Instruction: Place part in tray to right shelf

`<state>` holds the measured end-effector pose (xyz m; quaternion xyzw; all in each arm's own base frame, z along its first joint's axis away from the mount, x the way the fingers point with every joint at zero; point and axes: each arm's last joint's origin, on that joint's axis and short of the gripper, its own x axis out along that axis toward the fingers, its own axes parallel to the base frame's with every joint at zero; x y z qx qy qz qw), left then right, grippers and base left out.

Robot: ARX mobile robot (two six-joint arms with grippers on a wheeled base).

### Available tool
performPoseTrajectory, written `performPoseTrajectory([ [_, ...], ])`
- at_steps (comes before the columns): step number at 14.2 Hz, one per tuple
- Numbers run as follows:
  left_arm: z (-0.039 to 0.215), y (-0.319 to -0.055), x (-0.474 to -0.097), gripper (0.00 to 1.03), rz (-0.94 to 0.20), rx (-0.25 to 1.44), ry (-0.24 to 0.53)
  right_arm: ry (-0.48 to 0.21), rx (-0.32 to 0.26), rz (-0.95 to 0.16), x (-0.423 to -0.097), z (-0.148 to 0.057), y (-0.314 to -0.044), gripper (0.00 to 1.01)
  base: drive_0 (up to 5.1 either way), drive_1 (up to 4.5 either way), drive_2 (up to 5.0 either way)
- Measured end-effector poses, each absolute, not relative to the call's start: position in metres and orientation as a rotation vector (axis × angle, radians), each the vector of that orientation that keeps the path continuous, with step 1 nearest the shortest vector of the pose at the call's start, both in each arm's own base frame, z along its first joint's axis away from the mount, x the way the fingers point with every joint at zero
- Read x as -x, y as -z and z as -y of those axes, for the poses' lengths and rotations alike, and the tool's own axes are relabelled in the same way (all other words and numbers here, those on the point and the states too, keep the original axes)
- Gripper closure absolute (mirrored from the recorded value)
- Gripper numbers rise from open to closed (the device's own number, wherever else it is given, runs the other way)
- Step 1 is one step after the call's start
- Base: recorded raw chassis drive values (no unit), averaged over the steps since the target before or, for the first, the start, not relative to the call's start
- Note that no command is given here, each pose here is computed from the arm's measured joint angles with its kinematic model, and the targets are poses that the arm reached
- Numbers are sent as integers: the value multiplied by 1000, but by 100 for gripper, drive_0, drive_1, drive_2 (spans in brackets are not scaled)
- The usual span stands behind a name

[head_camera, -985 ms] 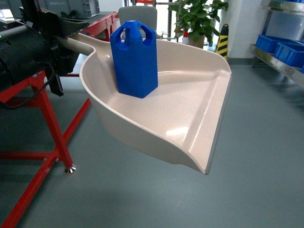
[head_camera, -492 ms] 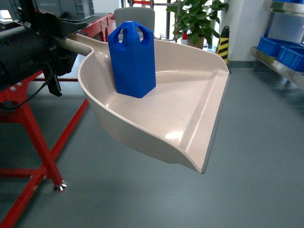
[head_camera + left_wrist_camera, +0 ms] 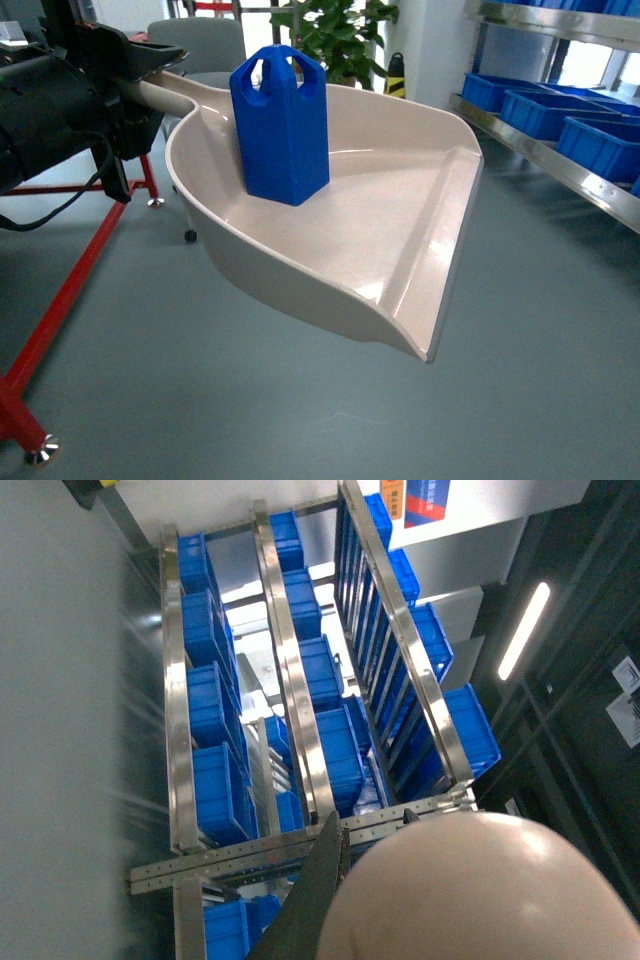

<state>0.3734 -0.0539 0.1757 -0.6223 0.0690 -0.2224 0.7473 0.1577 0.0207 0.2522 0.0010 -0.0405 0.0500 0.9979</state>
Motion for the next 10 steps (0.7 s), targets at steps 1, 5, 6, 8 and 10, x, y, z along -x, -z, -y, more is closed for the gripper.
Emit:
performPoseTrajectory([
  [1,54,-176,-373,91,-148,1361,489,-100,-2,81,-158,-21,-252,3,-163,-163,-163],
  [5,54,-176,-373,91,-152,1361,489,-100,-2,81,-158,-21,-252,3,-160,-160,-160],
  [6,54,-176,-373,91,-151,1361,490,-100,-2,81,-158,-21,-252,3,-150,-150,-150],
  [8,54,-176,-373,91,-152,1361,489,-100,-2,81,-158,-21,-252,3,-163,-163,-163],
  [10,54,-176,-373,91,-151,1361,489,-100,-2,82,-158,-21,-252,3,-163,-163,-163],
])
